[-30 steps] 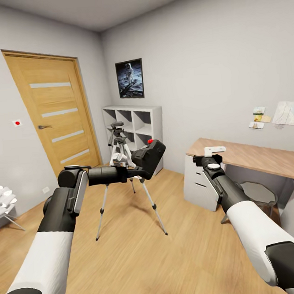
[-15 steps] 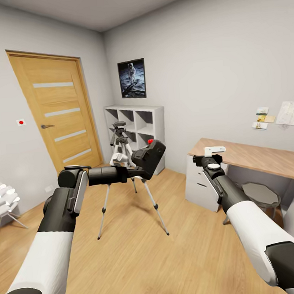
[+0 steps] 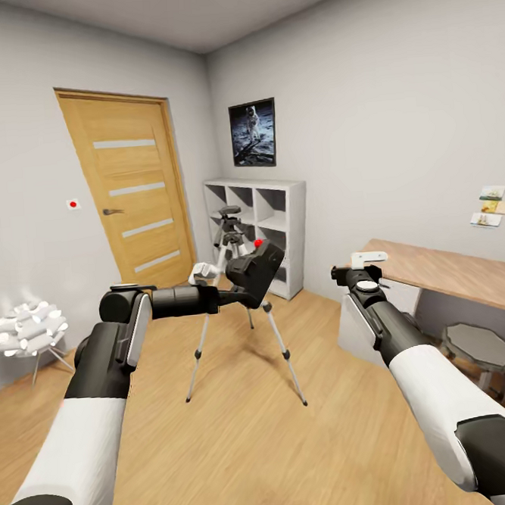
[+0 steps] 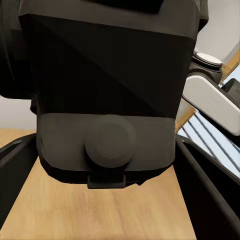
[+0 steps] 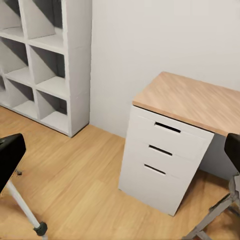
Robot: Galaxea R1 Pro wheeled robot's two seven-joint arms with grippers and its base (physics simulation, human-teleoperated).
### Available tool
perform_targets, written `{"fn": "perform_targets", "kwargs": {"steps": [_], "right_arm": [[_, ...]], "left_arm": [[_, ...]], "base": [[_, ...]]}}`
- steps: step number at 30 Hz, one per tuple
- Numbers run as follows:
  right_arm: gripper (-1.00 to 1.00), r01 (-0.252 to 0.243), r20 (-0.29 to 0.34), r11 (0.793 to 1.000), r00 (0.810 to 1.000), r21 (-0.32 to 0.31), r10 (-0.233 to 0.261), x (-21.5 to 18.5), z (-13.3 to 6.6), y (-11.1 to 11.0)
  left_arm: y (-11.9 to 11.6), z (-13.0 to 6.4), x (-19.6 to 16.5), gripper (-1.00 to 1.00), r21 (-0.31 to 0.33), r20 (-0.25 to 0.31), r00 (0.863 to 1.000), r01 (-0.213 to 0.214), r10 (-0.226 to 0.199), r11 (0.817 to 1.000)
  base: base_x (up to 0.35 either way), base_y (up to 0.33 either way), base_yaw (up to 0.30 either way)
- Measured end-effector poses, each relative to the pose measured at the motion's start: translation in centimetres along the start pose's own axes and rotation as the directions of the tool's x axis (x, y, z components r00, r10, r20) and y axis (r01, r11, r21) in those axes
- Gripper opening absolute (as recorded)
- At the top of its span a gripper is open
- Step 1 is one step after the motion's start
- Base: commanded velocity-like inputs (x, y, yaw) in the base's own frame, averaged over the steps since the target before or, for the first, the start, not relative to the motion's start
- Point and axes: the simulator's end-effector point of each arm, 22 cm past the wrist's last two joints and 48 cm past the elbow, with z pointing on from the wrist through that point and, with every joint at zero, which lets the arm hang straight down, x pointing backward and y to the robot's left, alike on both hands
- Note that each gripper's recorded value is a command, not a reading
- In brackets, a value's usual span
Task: Attach the digital camera to the camera tripod in the bedroom.
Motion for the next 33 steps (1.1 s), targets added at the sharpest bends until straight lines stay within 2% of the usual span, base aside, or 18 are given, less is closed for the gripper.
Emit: {"fn": "perform_targets", "kwargs": {"steps": [4,8,9,10,15,19,25,33], "right_arm": [[1.00,0.000,0.000,1.000,1.000,0.000,0.000,0.0,0.0,0.0],[1.00,0.000,0.001,1.000,1.000,0.000,0.000,-0.1,0.0,0.0],[1.00,0.000,0.000,1.000,1.000,0.000,0.000,0.0,0.0,0.0],[1.00,0.000,0.000,1.000,1.000,0.000,0.000,0.0,0.0,0.0],[1.00,0.004,-0.015,1.000,1.000,0.000,-0.004,0.7,0.1,0.0],[1.00,0.010,-0.006,1.000,1.000,0.018,-0.010,-0.5,0.4,-1.2],[1.00,0.001,0.061,0.999,0.998,0.042,-0.003,-4.2,0.8,-3.3],[1.00,0.003,0.045,0.999,0.999,0.032,-0.004,-2.9,0.7,-2.8]], "left_arm": [[0.1,-0.1,-0.1,-1.00,-0.004,0.003,1.000,0.001,-0.001,1.000],[1.0,-1.0,-0.4,-1.00,-0.023,0.020,1.000,0.010,-0.010,1.000],[2.4,-2.4,-1.0,-1.00,-0.061,0.048,0.999,0.017,-0.014,0.998],[2.9,-2.9,-1.2,-1.00,-0.072,0.061,0.998,0.028,-0.023,0.997],[4.1,-4.4,-1.6,-1.00,-0.101,0.081,0.996,0.041,-0.032,0.994],[3.2,-4.0,-1.8,-1.00,-0.080,0.092,0.995,0.036,-0.028,0.996],[3.5,-4.6,-1.9,-1.00,-0.101,0.086,0.996,0.018,-0.009,0.995],[3.8,-5.0,-1.8,-1.00,-0.108,0.083,0.997,0.018,-0.009,0.994]], "base": [[0.000,0.000,0.274],[0.000,0.000,0.276],[0.000,0.000,0.277],[0.000,0.000,0.277],[0.000,0.000,0.277],[0.000,0.000,0.000],[0.000,0.000,0.000],[0.182,0.155,0.000]]}}
